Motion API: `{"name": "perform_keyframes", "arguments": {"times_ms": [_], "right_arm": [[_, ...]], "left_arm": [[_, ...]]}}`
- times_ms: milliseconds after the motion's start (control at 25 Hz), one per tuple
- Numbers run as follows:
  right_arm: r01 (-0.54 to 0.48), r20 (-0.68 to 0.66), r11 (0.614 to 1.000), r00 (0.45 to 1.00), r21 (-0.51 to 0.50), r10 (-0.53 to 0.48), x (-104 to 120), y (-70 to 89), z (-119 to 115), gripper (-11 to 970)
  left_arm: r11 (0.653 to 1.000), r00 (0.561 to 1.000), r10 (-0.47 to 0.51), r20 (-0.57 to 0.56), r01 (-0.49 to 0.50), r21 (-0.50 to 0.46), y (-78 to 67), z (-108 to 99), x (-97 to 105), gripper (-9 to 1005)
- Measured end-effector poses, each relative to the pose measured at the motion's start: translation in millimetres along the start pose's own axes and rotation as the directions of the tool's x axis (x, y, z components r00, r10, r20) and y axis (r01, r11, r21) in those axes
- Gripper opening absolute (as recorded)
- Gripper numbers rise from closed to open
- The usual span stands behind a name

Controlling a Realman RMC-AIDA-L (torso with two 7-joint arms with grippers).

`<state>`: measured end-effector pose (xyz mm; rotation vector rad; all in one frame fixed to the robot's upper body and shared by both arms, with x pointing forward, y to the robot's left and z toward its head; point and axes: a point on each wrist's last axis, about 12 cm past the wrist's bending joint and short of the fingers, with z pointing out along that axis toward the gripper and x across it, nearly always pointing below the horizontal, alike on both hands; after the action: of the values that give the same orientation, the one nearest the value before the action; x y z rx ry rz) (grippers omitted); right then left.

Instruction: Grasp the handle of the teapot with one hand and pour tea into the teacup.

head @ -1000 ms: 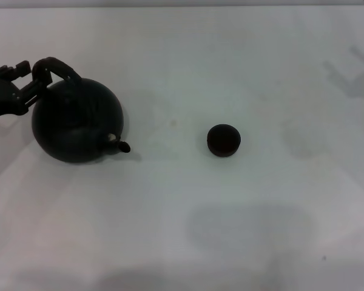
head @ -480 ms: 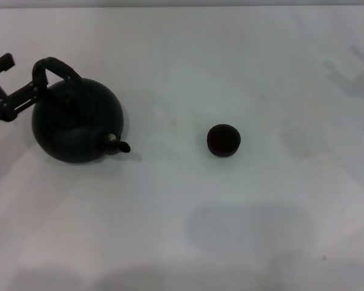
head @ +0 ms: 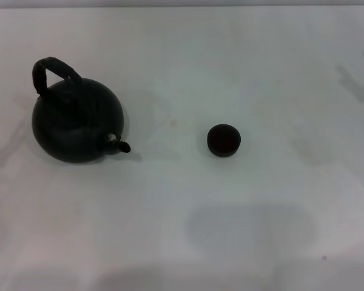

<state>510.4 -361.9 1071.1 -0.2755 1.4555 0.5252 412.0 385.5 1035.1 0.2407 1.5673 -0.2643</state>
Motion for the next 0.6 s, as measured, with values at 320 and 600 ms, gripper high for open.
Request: {"name": "perform_keyframes", "arguments": {"times_ms": [320,600], "right_arm": [[0.025,-0.075,0.994,0.997,0.104,-0.017,12.4,-9.3,-15.7,857],[0.116,-0.066,0.948,0.993,0.296,-0.1,22.8,-20.0,-38.4,856]], "left_arm": [[0.921,0.977,-0.038,0.211,0.116,-0.373,8.0,-52.7,11.7,798],[0.894,0.965,-0.036,0.26,0.147,-0.423,8.0,-57.7,11.0,796]]}}
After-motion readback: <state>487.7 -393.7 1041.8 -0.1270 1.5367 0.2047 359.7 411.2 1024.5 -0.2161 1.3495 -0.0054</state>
